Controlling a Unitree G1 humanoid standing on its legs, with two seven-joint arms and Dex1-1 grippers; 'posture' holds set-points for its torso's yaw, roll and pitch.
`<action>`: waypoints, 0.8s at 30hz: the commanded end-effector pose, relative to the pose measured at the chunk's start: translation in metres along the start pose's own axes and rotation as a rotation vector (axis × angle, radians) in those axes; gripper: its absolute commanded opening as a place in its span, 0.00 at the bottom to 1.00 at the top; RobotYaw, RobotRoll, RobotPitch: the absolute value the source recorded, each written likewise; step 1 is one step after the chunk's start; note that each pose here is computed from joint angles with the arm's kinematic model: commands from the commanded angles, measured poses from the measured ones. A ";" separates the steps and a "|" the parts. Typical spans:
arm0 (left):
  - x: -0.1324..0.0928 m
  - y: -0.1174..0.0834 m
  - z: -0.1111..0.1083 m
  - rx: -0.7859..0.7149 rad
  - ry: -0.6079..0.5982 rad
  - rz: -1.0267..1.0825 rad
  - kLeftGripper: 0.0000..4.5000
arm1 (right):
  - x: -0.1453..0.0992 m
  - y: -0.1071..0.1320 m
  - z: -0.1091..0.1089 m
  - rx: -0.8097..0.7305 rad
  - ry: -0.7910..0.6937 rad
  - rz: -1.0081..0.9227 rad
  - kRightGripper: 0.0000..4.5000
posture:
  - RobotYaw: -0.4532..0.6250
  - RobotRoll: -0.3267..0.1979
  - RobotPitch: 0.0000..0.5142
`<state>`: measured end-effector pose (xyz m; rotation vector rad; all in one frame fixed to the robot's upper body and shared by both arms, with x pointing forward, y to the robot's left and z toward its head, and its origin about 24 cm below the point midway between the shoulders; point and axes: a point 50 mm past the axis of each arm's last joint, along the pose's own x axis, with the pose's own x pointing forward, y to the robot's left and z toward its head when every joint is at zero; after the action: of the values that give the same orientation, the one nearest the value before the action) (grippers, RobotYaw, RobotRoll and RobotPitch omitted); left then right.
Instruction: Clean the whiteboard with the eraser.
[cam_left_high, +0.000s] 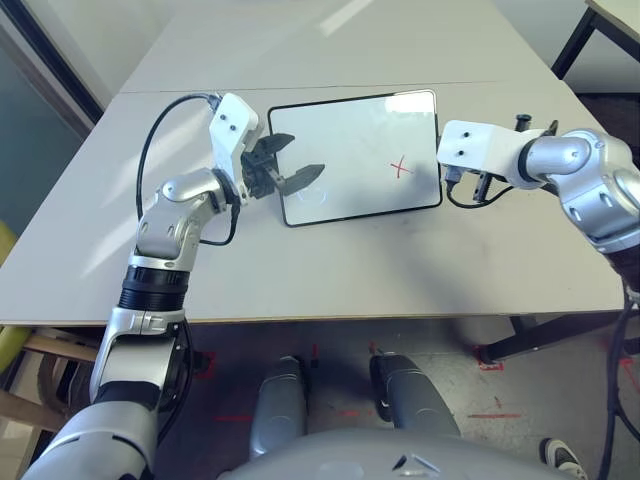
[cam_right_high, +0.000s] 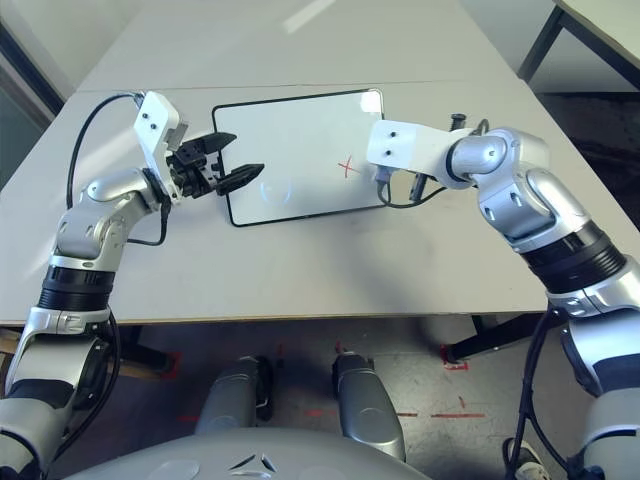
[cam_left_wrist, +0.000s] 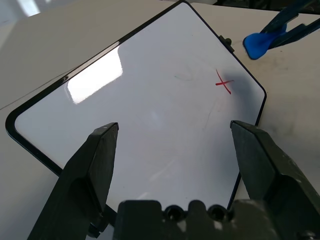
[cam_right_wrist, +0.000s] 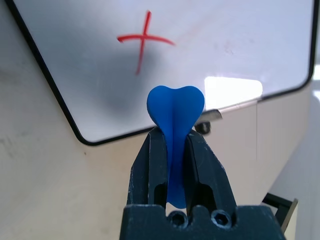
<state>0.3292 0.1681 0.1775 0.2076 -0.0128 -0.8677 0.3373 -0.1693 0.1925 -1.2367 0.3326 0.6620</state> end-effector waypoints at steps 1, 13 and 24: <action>-0.002 -0.004 -0.003 0.002 0.012 -0.010 1.00 | 0.006 0.002 0.001 -0.019 0.012 0.016 0.05 | 0.28 0.62 0.19; -0.005 -0.006 -0.003 0.000 0.015 -0.005 1.00 | 0.018 0.000 -0.001 -0.002 -0.002 0.059 0.05 | 0.29 0.62 0.19; -0.007 -0.007 -0.003 0.001 0.017 -0.005 1.00 | 0.031 -0.002 -0.003 0.001 -0.008 0.117 0.05 | 0.30 0.62 0.19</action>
<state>0.3230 0.1682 0.1741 0.2102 -0.0006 -0.8730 0.3610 -0.1618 0.1746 -1.2165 0.3953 0.7646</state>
